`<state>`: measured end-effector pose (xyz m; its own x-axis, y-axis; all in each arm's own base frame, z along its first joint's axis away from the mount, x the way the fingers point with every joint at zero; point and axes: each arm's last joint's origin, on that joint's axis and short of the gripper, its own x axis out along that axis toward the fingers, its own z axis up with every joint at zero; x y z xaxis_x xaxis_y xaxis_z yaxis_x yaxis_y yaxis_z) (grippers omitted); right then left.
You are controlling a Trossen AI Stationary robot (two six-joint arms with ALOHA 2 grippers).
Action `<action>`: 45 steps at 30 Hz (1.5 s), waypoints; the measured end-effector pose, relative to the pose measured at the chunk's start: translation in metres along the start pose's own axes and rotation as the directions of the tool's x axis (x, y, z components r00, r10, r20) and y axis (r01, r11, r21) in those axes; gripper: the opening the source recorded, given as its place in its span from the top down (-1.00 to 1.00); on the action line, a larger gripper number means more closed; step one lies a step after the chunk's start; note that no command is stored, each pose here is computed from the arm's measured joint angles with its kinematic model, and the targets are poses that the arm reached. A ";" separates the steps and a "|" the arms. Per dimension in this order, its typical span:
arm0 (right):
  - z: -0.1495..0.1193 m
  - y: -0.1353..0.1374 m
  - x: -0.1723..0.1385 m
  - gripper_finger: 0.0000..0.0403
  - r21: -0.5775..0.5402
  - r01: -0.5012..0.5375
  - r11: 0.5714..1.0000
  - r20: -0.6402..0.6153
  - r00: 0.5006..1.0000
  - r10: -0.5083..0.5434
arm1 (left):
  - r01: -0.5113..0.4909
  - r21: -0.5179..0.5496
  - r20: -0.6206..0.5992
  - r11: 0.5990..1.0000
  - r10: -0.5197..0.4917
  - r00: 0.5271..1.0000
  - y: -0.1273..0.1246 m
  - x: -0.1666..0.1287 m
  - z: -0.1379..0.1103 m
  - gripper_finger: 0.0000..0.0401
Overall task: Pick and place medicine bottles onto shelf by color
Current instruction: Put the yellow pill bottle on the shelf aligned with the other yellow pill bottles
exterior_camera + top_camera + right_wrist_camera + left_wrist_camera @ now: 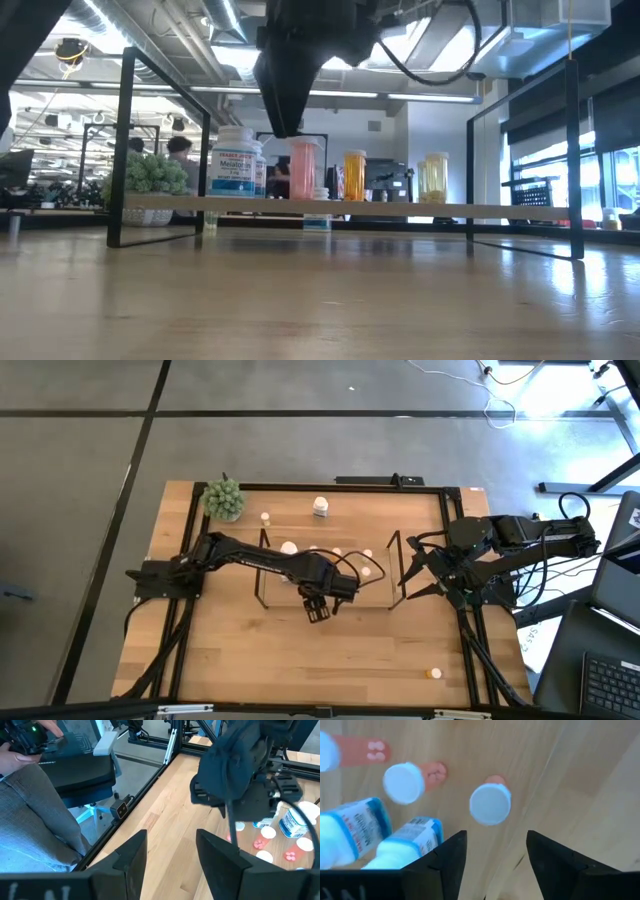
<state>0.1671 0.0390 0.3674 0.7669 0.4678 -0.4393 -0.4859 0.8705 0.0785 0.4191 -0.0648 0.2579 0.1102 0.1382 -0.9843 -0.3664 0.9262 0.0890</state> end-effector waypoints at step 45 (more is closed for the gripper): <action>0.000 0.000 0.000 0.14 -0.001 0.000 1.000 0.001 1.000 0.000 | -0.011 -0.326 0.114 0.945 0.051 0.992 0.182 -0.119 -0.029 0.02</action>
<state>0.1671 0.0390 0.3674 0.7674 0.4675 -0.4388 -0.4861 0.8705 0.0773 0.3124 0.0766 0.3868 0.1961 0.2245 -0.9545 -0.6487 0.7597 0.0454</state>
